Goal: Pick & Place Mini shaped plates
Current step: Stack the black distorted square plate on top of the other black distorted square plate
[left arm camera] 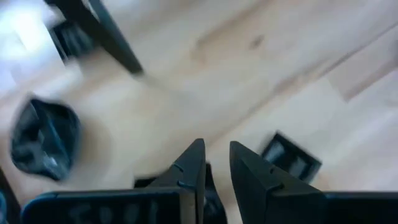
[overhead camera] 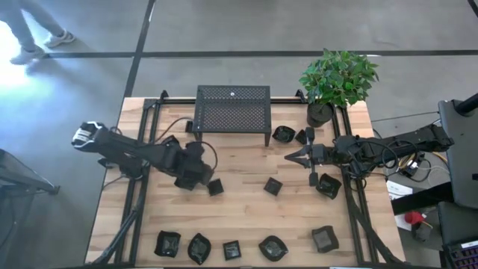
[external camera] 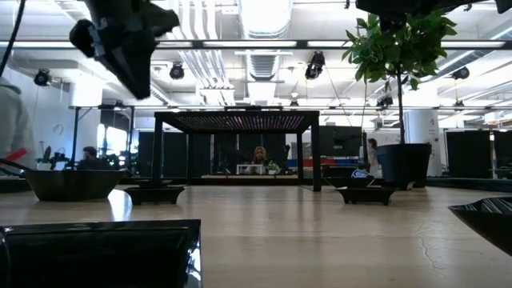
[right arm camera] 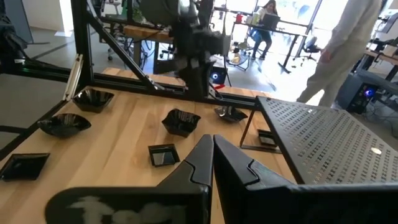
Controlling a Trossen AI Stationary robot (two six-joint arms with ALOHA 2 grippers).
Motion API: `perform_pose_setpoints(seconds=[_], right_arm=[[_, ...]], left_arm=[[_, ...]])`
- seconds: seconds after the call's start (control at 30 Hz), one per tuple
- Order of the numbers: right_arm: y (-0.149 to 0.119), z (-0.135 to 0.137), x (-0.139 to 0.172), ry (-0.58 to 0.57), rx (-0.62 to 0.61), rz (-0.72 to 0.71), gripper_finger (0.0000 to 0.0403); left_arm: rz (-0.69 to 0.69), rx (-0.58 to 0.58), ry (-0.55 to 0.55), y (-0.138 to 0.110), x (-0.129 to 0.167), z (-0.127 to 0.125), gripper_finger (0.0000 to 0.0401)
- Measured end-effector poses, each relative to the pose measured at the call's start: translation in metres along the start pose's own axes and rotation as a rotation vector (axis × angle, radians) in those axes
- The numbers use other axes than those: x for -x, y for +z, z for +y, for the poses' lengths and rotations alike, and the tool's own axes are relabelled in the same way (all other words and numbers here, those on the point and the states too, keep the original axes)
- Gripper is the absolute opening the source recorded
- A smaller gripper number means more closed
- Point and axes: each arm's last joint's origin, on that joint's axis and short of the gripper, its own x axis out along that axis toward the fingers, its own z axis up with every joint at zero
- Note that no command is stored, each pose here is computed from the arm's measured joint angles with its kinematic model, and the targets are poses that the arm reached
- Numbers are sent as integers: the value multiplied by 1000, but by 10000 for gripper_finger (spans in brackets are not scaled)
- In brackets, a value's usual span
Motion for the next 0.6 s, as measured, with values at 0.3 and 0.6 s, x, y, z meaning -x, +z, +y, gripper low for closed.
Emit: perform_pose_setpoints(seconds=[0.3,0.6], right_arm=[[-4,1,0,5,-63,43,8],[-16,3,1,15,-186,165,8]], left_arm=[[-265,-138,22,-8,22,5,67],[-409,-208,22,-20,34,2,67]])
